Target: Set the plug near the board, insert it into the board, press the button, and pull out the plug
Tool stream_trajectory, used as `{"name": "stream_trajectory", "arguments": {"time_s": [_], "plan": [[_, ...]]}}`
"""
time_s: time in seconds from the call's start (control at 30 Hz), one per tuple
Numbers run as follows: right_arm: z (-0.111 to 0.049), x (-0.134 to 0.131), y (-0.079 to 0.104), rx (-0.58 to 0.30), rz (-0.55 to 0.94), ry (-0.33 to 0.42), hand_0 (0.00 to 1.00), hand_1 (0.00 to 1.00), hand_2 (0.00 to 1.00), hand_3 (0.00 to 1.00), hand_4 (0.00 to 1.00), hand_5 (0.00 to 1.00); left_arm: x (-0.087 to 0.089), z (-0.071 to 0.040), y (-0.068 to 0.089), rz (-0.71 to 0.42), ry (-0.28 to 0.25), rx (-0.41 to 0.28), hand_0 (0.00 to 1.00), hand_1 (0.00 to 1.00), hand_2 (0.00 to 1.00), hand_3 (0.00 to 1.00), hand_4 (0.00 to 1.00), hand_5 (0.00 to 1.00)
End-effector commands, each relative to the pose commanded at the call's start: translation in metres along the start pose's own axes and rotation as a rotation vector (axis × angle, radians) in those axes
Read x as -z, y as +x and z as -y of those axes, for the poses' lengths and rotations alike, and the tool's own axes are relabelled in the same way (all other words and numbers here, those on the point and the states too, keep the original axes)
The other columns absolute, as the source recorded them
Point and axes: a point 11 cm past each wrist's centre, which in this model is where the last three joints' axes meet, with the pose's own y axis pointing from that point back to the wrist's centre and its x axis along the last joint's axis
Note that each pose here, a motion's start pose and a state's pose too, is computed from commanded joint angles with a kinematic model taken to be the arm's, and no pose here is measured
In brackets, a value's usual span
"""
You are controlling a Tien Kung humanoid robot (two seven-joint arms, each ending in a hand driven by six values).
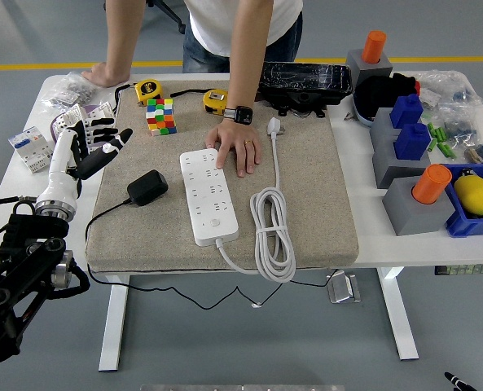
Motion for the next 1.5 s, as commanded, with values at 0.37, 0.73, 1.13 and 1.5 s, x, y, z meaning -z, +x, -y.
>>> {"name": "stream_trajectory", "arguments": {"time_s": [0.37,0.73,1.13,1.5], "plan": [[0.0,-0.002,0.002,-0.006,-0.008,-0.006,0.603,0.642,0.64,0.553,0.955,0.493,0.013,0.001,0.016,0.005,0.046,-0.045,0.45,0.552,0.533,0.556,0.816,0.342],[0.0,-0.002,0.001,-0.005,-0.01,-0.004,0.601,0.641,0.64,0.554,0.953,0.493,0.016,0.001,0.019,0.007,0.059,-0.05,0.459,0.549,0.533,0.556,0.812,0.344],[0.0,-0.002,0.001,-0.002,-0.016,-0.003,0.601,0.641,0.639,0.553,0.952,0.491,0.018,0.001,0.021,0.009,0.061,-0.056,0.46,0.549,0.534,0.557,0.812,0.344],[0.0,-0.001,0.001,-0.002,-0.013,0.0,0.601,0.642,0.639,0.553,0.951,0.49,0.017,0.001,0.021,0.011,0.062,-0.054,0.461,0.548,0.535,0.557,0.813,0.347]]}}
